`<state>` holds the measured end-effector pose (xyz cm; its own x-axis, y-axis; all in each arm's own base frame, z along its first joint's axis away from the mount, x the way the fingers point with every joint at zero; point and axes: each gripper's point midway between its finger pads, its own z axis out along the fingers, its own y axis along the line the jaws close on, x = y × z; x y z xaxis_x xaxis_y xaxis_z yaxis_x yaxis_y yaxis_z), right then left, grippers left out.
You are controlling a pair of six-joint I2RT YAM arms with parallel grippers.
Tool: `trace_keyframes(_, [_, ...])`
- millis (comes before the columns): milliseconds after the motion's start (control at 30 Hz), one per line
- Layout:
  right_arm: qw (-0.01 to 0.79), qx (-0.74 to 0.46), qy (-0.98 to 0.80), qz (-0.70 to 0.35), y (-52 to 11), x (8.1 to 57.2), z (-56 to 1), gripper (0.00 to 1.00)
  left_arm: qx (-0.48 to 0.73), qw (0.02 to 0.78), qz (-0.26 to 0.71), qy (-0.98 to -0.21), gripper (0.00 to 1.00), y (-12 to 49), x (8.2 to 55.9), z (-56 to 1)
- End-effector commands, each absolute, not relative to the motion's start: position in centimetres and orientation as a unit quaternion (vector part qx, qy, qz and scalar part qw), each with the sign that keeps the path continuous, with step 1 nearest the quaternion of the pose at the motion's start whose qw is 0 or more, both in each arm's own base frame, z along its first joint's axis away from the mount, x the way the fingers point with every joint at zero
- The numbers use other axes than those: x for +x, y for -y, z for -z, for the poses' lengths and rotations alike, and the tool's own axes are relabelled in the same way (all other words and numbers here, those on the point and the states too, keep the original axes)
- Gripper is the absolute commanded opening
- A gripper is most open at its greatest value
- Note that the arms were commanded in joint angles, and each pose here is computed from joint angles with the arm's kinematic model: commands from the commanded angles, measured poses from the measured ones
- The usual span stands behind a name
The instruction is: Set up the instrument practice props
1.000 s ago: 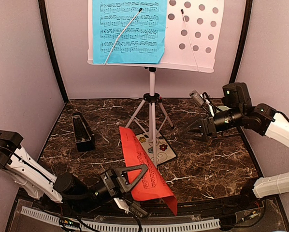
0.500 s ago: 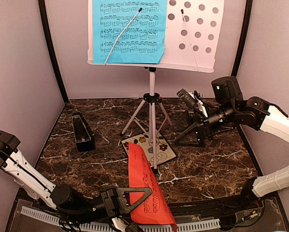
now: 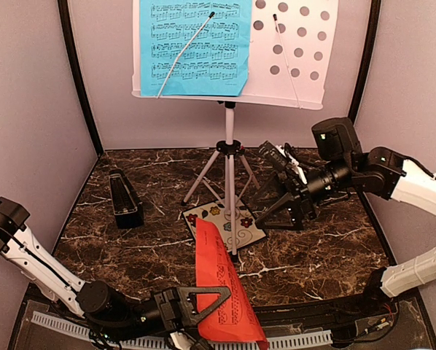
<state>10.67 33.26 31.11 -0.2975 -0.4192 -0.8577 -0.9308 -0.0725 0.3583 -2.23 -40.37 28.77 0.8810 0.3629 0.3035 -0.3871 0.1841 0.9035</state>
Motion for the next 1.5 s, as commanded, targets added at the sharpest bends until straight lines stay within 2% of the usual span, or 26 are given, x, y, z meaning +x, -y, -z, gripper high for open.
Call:
trace_keyframes(0, [0.317,-0.484,-0.666,-0.47,-33.5,13.2,-32.4,0.86,0.6,0.758,-0.244,-0.07,0.0,40.5,0.4,-30.0])
trace_keyframes(200, [0.347,-0.335,-0.755,-0.443,-31.9,17.2,-31.8,0.87,0.627,0.699,-0.249,-0.237,0.0,40.6,7.1,-29.7])
trace_keyframes(433, [0.356,-0.19,-0.764,-0.503,-28.5,19.8,-34.7,0.92,0.53,0.695,-0.277,-0.4,0.0,35.6,13.8,-34.2])
trace_keyframes(567, [0.359,-0.149,-0.761,-0.519,-27.2,20.6,-35.9,0.92,0.468,0.683,-0.311,-0.466,0.0,31.3,16.7,-36.8])
trace_keyframes(767, [0.258,-0.132,-0.746,-0.6,-29.7,19.3,-36.0,0.92,0.413,0.663,-0.356,-0.513,0.0,26.7,18.2,-38.9])
trace_keyframes(1100, [0.135,-0.144,-0.72,-0.665,-35.6,15.9,-36.4,0.95,0.372,0.628,-0.397,-0.556,0.0,24.7,19.4,-38.3])
trace_keyframes(1200, [0.106,-0.144,-0.711,-0.68,-37.0,15.0,-36.7,0.96,0.362,0.622,-0.41,-0.56,0.0,24.3,19.6,-38.3])
trace_keyframes(1267, [0.093,-0.128,-0.712,-0.684,-37.5,15.0,-36.7,1.0,0.355,0.618,-0.425,-0.558,0.0,23.5,19.7,-38.6])
trace_keyframes(1467, [0.073,-0.081,-0.709,-0.697,-39.3,16.4,-36.0,1.0,0.361,0.616,-0.432,-0.552,0.0,24.9,19.8,-37.3])
